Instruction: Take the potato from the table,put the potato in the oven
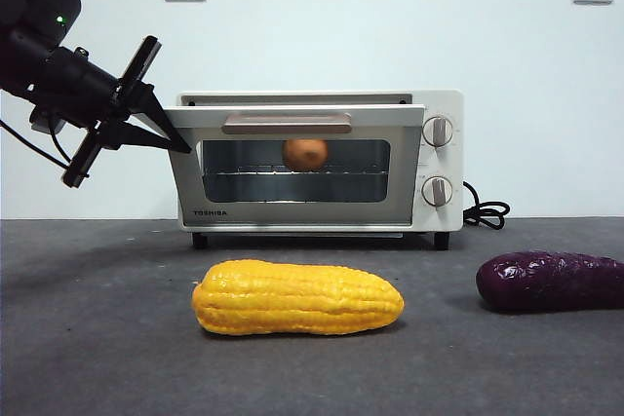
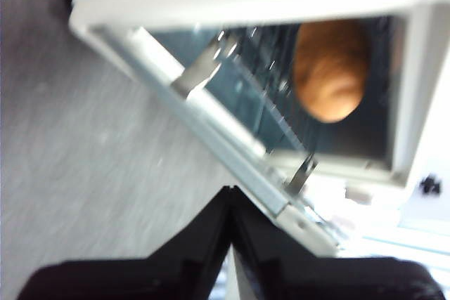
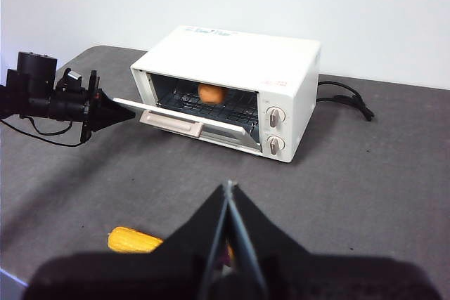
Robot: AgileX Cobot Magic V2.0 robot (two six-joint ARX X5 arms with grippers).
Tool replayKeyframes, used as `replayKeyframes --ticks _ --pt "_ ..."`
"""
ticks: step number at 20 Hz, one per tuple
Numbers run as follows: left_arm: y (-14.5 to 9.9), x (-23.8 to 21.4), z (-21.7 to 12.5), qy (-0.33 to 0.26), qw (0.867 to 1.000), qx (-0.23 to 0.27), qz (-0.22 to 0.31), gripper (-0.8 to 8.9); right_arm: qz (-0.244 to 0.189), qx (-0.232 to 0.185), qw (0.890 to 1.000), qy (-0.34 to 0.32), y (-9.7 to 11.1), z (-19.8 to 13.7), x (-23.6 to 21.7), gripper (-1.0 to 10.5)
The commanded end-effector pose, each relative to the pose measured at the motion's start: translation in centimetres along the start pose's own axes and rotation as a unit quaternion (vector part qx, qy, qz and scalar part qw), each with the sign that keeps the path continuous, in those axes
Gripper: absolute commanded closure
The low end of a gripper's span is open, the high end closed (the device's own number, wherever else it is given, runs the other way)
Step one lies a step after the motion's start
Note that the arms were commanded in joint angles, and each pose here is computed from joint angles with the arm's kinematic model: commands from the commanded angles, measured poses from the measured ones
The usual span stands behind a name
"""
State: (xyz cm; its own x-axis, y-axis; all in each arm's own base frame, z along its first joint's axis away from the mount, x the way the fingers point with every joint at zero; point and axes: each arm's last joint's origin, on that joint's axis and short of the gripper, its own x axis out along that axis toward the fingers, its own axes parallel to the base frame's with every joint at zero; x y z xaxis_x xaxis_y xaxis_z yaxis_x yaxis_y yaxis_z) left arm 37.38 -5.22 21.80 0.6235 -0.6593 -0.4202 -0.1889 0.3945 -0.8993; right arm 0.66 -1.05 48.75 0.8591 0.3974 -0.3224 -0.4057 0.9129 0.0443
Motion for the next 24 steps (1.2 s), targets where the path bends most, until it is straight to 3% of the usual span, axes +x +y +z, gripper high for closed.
replayKeyframes --ticks 1,8,17,24 --pt "-0.6 0.0 0.2 -0.018 1.0 -0.02 -0.014 8.2 -0.002 0.001 1.0 0.011 0.0 -0.3 0.1 9.6" --pt "-1.2 -0.1 0.8 -0.074 0.996 -0.043 -0.031 8.2 -0.002 0.004 1.0 0.01 0.0 -0.3 0.1 9.6" --pt "-2.2 -0.2 1.3 -0.095 0.994 -0.034 -0.043 8.2 -0.003 0.004 1.0 0.01 0.0 -0.3 0.1 9.6" --pt "-3.5 -0.4 1.4 -0.05 0.995 0.041 -0.074 8.2 -0.006 0.004 1.0 0.01 -0.1 -0.3 0.1 9.5"
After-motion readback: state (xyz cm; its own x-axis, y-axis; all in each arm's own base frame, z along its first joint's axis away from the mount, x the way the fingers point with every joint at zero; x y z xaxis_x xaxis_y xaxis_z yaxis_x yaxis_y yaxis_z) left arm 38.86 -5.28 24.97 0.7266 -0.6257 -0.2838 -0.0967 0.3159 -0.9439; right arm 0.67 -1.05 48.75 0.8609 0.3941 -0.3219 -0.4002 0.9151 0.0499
